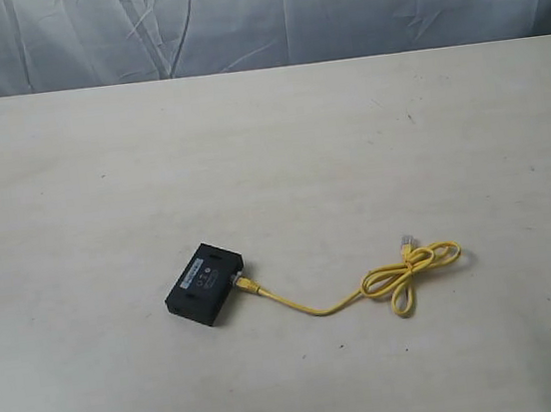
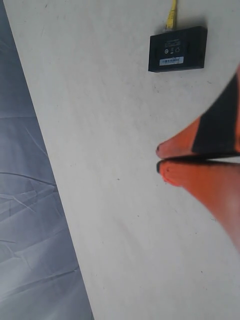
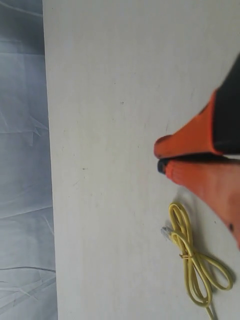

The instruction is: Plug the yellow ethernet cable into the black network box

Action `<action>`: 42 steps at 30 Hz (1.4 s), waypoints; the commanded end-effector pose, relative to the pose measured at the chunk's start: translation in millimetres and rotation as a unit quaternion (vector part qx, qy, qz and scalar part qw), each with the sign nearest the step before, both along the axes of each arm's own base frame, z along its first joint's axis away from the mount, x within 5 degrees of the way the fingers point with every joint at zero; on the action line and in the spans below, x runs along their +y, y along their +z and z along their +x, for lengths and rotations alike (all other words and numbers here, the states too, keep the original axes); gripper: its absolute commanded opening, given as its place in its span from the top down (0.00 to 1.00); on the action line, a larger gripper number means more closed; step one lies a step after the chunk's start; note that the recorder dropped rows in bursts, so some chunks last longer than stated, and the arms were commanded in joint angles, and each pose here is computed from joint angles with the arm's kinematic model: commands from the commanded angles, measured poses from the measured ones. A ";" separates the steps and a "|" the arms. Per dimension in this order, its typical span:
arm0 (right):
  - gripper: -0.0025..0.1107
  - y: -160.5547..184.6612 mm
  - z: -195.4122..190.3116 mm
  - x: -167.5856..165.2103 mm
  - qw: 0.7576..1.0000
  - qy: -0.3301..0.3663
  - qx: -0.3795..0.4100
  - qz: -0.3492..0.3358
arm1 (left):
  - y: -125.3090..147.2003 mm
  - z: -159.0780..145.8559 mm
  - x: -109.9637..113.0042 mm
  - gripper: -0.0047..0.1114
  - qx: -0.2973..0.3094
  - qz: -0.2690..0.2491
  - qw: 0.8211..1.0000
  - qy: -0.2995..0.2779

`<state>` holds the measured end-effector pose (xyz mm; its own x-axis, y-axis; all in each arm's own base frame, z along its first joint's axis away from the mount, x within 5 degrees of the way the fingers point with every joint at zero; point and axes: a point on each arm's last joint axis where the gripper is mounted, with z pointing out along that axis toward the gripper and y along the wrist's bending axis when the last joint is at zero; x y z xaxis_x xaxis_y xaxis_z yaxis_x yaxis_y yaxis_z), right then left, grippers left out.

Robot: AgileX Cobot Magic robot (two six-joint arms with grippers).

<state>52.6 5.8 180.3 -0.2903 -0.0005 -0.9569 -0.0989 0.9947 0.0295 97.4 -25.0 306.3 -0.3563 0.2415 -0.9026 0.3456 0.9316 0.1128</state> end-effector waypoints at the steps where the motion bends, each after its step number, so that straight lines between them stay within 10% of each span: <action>1: 0.98 0.3 0.1 0.1 1.000 0.002 -0.009 0.000 | -1.7 -0.9 1.2 0.96 -0.004 0.016 1.000 0.000; 15: 0.98 0.3 0.1 0.2 1.000 0.001 -0.009 0.002 | -69.5 -49.4 15.2 0.96 -0.181 0.061 0.979 0.072; 30: 0.98 0.3 0.1 0.2 1.000 0.001 -0.009 0.002 | -124.3 -44.5 14.4 0.96 -0.100 0.063 0.991 0.063; 42: 0.98 0.3 0.1 0.1 1.000 0.001 -0.009 0.001 | -123.6 -43.7 25.2 0.96 -0.080 -0.066 0.980 0.172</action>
<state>52.6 5.9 179.8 -0.2891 0.0014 -0.9573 -0.0991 0.9946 0.0314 53.4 -1.4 182.3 -0.2632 0.0749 -0.9618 0.0331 0.9971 0.0686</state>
